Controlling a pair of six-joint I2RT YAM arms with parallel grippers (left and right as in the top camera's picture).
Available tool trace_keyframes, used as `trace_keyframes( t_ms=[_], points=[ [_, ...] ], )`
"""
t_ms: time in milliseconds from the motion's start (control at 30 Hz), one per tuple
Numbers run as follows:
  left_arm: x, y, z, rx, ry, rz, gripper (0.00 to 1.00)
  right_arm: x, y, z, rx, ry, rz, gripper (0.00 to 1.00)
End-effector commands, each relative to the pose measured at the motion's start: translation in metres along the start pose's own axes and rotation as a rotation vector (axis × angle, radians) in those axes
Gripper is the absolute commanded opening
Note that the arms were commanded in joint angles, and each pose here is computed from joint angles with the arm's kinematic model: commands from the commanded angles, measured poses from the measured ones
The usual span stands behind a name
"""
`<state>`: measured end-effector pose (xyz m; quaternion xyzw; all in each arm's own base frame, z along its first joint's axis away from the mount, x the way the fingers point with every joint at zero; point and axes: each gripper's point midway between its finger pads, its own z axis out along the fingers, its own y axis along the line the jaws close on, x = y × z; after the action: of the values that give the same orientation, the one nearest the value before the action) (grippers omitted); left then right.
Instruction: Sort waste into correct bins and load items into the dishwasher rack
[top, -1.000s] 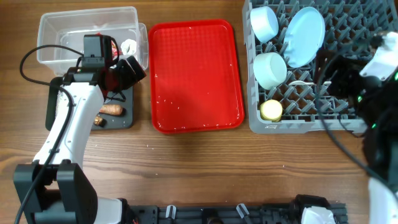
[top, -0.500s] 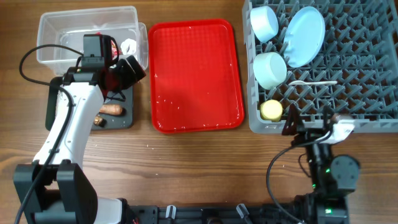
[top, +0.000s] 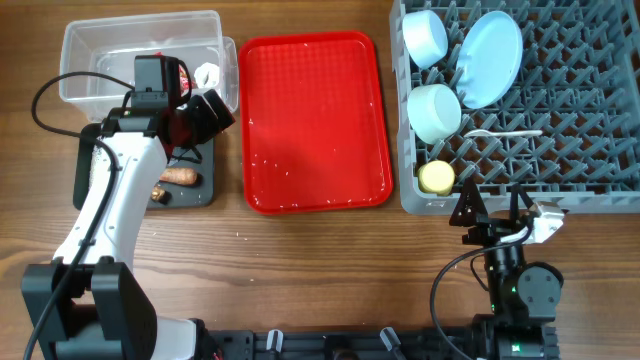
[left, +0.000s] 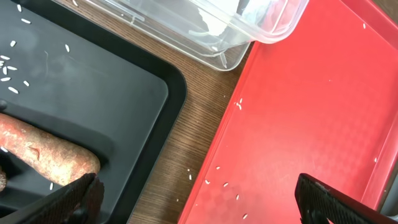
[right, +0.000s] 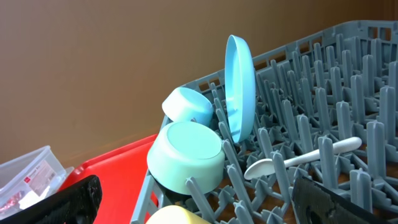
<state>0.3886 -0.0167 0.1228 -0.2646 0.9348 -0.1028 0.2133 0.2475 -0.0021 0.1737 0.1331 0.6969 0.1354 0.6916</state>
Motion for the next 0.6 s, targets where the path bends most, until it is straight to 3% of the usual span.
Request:
trace_keyframes(
  t_ms=[0,567],
  points=[
    [-0.0068,0.0000,-0.0046,0.000,-0.023,-0.002,1.00,-0.0030,-0.0006,-0.0007,0.007,-0.017,0.013,1.00],
    [-0.0066,-0.0003,-0.0066,0.001,-0.025,0.000,1.00,-0.0030,-0.0006,-0.0007,0.007,-0.017,0.014,1.00]
  ],
)
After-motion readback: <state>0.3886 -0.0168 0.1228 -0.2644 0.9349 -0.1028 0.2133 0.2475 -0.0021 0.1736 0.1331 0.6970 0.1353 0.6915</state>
